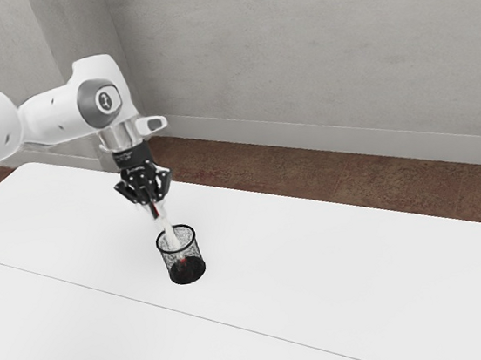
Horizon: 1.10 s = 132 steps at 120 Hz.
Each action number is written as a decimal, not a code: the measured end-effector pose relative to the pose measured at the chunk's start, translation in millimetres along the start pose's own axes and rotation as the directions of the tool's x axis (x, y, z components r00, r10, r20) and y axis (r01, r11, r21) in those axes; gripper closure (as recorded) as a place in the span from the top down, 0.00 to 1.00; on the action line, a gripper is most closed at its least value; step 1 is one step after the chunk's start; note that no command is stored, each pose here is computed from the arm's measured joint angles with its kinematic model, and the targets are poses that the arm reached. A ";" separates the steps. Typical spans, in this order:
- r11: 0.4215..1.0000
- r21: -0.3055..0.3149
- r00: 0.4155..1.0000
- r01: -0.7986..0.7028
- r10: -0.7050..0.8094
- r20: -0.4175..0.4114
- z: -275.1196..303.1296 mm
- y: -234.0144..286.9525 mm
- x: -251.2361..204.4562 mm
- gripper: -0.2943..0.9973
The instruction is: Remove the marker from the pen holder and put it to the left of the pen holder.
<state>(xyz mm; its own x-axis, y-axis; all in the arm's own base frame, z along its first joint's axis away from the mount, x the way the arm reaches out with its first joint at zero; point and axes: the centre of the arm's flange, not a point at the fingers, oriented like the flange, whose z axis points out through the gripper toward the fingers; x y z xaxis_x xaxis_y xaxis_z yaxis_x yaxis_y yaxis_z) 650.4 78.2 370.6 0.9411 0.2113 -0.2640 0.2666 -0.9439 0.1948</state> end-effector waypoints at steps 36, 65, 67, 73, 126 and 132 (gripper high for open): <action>0.997 0.076 0.986 0.024 -0.011 -0.165 -89.8 10.8 -59.1 0.17; 0.985 0.126 0.977 0.115 -0.089 -0.194 -86.5 -27.3 -64.5 0.17; 0.985 0.129 0.976 0.118 -0.092 -0.196 -84.5 -28.6 -63.5 0.17; 0.982 0.138 0.974 0.126 -0.096 -0.206 -80.9 -31.0 -60.8 0.17; 0.945 0.279 0.985 0.171 -0.155 -0.078 -55.9 -46.3 -55.8 0.17; 0.936 0.308 0.985 0.173 -0.167 -0.046 -48.7 -50.2 -56.0 0.17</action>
<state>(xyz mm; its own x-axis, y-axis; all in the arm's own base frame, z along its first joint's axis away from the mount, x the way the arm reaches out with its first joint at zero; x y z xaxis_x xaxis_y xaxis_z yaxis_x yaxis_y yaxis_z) 594.5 126.1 421.6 0.8918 0.3775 -0.2494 0.3484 -0.9246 -0.1539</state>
